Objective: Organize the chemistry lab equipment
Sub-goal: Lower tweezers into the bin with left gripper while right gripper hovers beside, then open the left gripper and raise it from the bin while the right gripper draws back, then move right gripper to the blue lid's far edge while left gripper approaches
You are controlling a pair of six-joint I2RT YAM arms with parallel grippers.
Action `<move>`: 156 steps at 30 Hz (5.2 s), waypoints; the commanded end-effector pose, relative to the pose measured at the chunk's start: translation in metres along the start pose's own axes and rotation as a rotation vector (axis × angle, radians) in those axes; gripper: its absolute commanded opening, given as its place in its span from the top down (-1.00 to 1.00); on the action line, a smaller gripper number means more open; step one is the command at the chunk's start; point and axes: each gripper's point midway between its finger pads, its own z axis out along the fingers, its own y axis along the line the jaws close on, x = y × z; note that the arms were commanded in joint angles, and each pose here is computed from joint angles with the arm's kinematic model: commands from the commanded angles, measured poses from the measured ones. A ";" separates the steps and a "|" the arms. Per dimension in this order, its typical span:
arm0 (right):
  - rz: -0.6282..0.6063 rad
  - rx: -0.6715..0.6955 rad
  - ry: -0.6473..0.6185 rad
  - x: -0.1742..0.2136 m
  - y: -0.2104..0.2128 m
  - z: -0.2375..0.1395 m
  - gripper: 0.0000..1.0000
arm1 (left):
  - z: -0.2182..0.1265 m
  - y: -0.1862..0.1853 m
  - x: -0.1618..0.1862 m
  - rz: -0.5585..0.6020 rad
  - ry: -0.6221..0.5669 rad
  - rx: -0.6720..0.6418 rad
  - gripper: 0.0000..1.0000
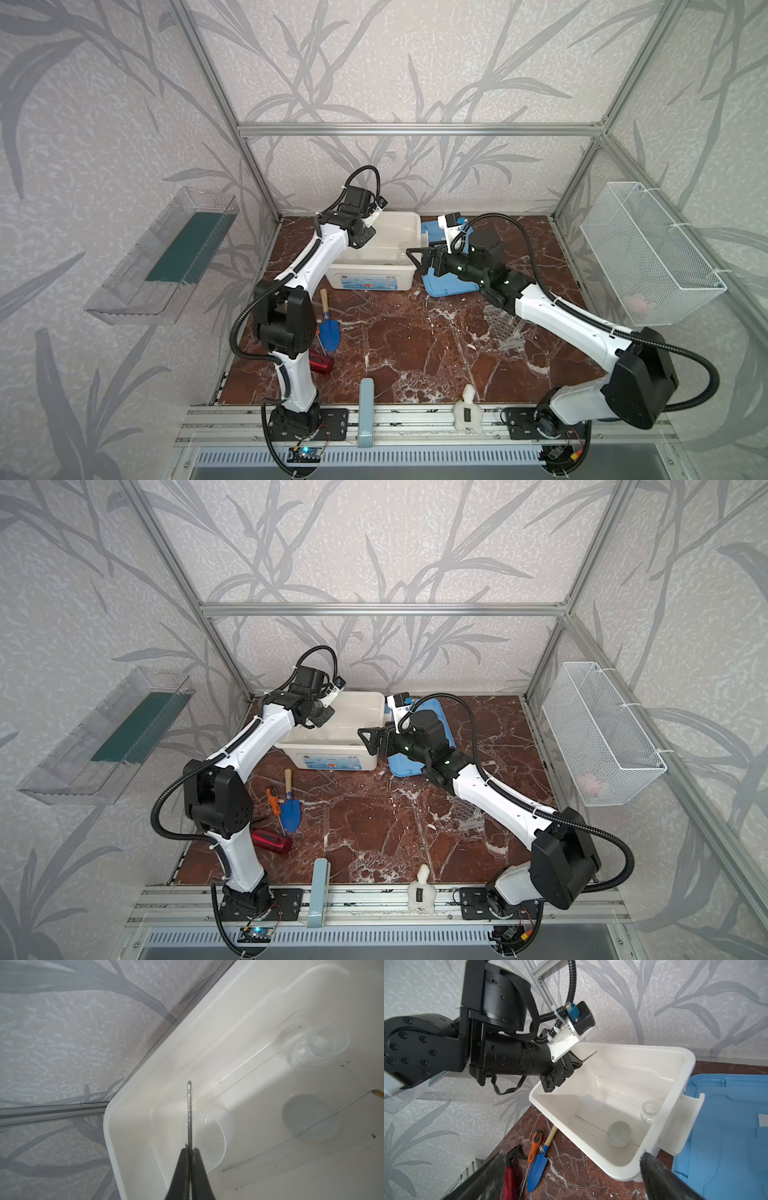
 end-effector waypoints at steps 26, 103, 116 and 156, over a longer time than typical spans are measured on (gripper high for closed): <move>-0.047 -0.036 0.019 0.006 -0.003 0.033 -0.92 | 0.085 -0.054 0.037 0.291 -0.079 0.204 1.00; -0.023 0.061 0.032 0.046 -0.045 0.009 -0.93 | 0.090 -0.081 -0.060 0.390 -0.343 0.138 0.17; 0.041 0.182 -0.016 0.000 -0.068 -0.039 -0.99 | -0.019 -0.007 -0.122 0.091 -0.521 -0.036 -0.26; 0.076 0.712 0.788 0.073 -0.346 -0.038 -0.09 | -0.183 -0.186 -0.027 -1.131 -0.363 0.843 -0.98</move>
